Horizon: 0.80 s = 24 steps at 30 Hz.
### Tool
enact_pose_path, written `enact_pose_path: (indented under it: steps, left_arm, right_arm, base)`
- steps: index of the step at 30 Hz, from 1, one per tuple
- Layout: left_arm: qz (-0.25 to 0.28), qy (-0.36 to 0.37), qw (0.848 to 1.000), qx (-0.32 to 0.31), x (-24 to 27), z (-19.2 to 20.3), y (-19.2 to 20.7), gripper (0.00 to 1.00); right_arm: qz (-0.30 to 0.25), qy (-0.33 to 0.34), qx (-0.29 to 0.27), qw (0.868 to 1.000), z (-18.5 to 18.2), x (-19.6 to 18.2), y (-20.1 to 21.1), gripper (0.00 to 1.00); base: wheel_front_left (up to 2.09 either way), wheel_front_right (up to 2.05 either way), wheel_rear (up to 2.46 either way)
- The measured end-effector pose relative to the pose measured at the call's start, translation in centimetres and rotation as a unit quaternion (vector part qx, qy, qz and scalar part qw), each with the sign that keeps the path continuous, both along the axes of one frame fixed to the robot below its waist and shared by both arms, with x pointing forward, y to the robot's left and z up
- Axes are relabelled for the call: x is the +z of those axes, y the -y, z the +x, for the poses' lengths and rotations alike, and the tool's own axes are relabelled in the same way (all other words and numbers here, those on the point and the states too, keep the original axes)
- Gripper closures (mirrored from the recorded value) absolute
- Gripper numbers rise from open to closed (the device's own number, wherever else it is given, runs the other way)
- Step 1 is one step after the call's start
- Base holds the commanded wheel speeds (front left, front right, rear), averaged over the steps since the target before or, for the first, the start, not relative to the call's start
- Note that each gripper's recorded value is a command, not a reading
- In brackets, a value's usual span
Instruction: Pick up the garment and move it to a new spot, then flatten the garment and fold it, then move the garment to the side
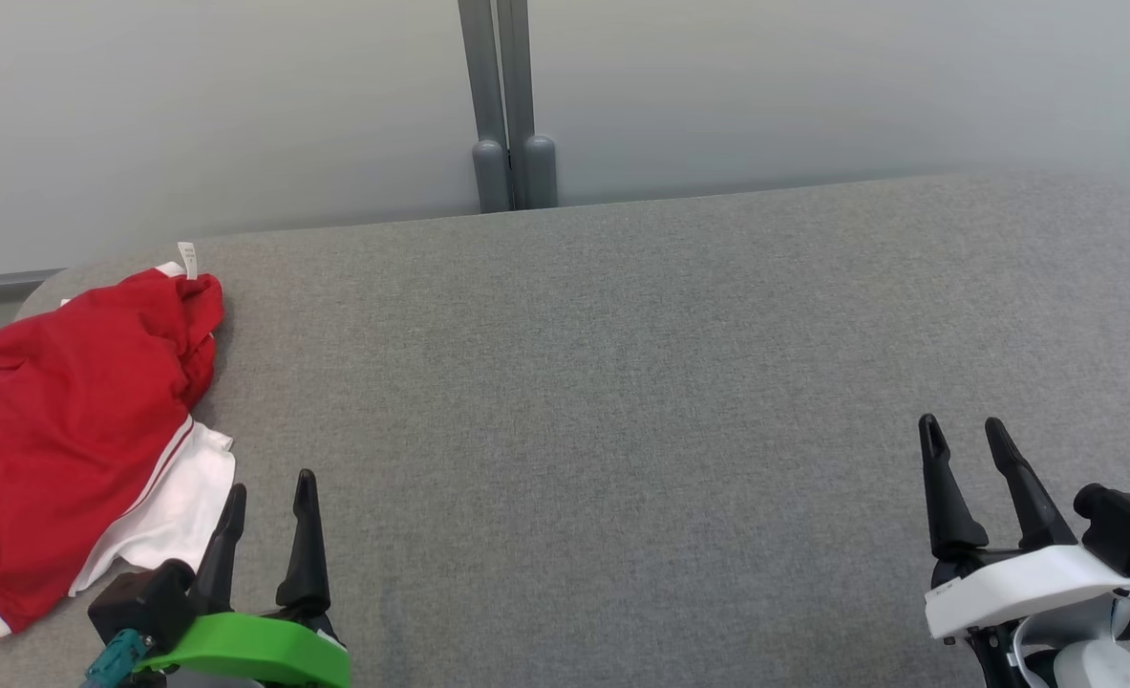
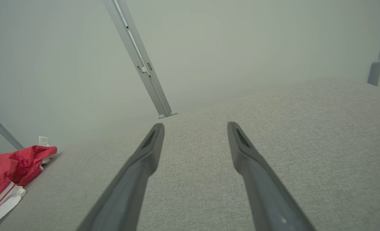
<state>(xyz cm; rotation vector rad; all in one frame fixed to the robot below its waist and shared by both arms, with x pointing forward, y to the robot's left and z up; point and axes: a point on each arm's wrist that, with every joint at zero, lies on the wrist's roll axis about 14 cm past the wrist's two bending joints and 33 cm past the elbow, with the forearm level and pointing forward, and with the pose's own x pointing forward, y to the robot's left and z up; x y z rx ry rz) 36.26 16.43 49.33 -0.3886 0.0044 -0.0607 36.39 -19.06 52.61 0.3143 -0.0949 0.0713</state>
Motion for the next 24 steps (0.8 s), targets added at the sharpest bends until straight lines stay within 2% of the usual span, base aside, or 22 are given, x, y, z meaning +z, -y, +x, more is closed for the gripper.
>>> enact_pose_path:
  steps: [24]
  left_arm:
    - [0.091,0.011,0.996,-0.015,-0.46,-0.61,0.53,0.0]
  right_arm:
    - [-0.086,0.017,-0.006,0.996,-0.47,0.05,0.05,0.0]
  base:
    - [0.0,0.0,0.0]
